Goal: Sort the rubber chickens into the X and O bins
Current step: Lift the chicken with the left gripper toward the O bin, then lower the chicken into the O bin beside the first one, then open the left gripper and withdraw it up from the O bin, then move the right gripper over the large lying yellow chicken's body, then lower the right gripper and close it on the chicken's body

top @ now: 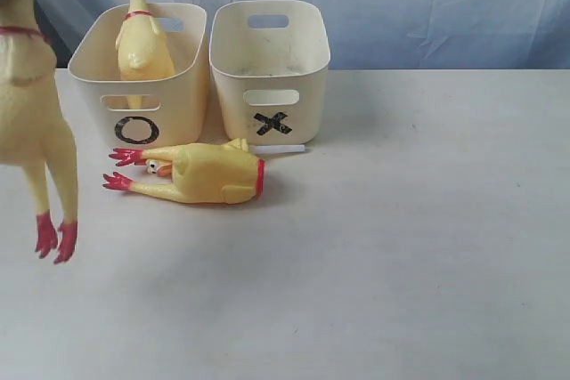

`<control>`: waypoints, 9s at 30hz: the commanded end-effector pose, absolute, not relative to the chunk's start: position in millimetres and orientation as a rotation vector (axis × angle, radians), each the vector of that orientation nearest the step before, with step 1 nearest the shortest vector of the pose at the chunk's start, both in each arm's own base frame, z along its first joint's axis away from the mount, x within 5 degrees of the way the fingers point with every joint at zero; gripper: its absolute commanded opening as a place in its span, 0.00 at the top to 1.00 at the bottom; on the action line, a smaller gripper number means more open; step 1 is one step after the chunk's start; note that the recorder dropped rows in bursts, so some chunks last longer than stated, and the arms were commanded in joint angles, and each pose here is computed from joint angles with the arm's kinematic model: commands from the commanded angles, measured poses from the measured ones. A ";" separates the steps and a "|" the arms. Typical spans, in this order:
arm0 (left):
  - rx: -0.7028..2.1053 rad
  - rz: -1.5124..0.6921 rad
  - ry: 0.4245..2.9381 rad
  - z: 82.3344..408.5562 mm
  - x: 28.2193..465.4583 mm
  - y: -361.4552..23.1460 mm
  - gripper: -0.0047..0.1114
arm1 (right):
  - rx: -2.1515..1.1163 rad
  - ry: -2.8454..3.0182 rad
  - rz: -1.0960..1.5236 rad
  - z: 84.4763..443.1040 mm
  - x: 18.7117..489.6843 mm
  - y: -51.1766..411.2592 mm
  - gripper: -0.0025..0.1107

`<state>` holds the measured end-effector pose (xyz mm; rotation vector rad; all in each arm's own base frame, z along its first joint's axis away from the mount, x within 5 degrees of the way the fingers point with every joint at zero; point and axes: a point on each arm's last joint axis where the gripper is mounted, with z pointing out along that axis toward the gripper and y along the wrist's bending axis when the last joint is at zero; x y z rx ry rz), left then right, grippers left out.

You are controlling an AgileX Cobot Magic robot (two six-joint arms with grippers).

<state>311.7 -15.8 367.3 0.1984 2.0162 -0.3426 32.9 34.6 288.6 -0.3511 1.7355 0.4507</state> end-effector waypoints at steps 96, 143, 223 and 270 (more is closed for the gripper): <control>0.063 -0.283 1.879 280.9 499.6 -94.0 0.58 | -0.352 1.718 0.444 291.1 32.6 34.1 0.98; 0.671 0.171 2.128 336.2 441.8 -59.9 0.60 | -0.352 1.718 0.444 291.1 32.6 34.1 0.98; 0.098 -0.222 1.804 305.4 48.1 -13.3 0.75 | -0.803 2.078 0.756 312.4 206.5 100.3 0.98; 0.110 -0.197 1.802 305.2 47.2 -12.2 0.75 | -1.273 2.039 0.407 138.0 356.5 282.2 0.45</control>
